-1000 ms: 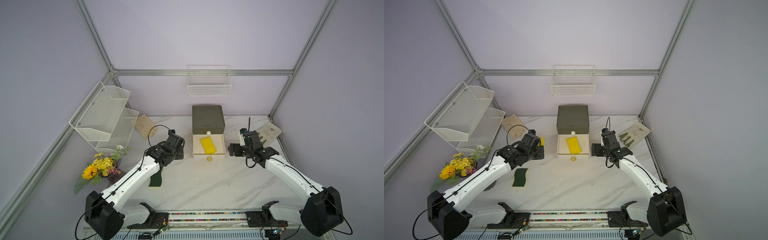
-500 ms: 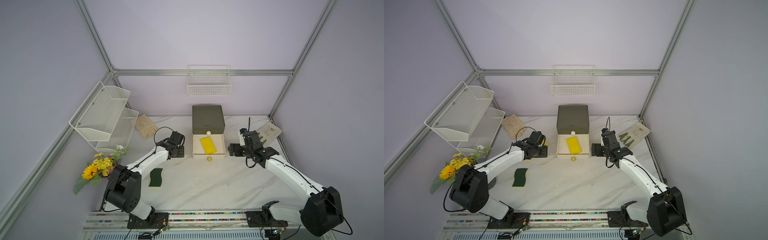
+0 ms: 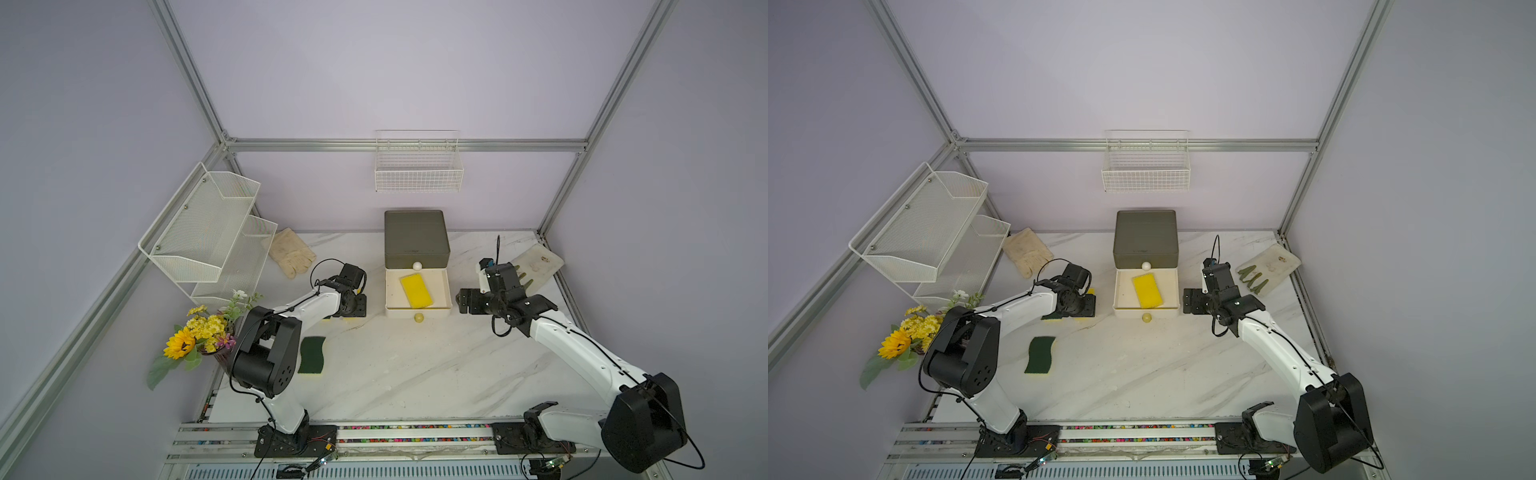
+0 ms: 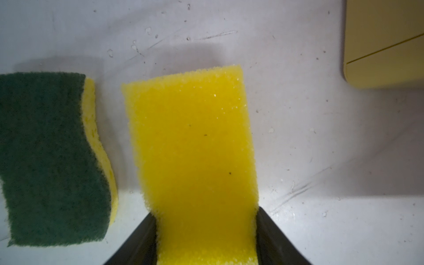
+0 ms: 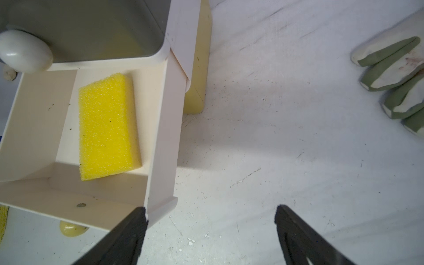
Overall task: Take the sponge out of the drawer
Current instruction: Place the sponge at the center of the board.
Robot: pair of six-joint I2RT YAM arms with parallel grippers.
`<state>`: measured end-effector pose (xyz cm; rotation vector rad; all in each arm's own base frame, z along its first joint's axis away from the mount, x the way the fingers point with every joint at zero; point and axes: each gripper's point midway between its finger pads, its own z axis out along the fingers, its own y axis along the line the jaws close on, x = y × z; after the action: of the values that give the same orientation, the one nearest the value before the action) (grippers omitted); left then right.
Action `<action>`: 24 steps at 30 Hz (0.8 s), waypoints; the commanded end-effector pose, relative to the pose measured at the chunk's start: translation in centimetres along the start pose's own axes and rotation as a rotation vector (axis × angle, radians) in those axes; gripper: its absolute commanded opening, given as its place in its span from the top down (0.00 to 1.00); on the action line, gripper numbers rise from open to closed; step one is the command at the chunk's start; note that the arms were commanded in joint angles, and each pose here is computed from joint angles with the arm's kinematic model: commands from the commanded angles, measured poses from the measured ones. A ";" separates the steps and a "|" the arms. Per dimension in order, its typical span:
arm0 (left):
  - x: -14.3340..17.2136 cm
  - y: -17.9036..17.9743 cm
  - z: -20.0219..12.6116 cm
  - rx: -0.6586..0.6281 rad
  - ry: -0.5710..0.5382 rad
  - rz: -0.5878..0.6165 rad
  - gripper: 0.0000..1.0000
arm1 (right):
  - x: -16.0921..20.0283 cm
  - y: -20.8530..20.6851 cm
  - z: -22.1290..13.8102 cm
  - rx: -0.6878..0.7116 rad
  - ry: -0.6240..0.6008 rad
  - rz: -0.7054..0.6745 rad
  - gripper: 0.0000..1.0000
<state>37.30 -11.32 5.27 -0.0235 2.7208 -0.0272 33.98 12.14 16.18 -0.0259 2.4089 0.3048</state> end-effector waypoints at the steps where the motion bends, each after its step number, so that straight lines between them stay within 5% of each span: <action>1: -1.8 -0.6 -0.4 0.036 -0.045 0.006 0.38 | 0.0 -0.4 0.2 0.013 -0.006 -0.007 0.08; 24: -1.3 0.5 1.2 0.001 0.005 0.063 0.24 | 0.3 -0.5 0.1 0.013 -0.004 -0.004 0.08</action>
<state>37.70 -10.84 3.74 0.0396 2.7628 -0.0093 33.81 12.07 15.81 -0.0259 2.4175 0.3014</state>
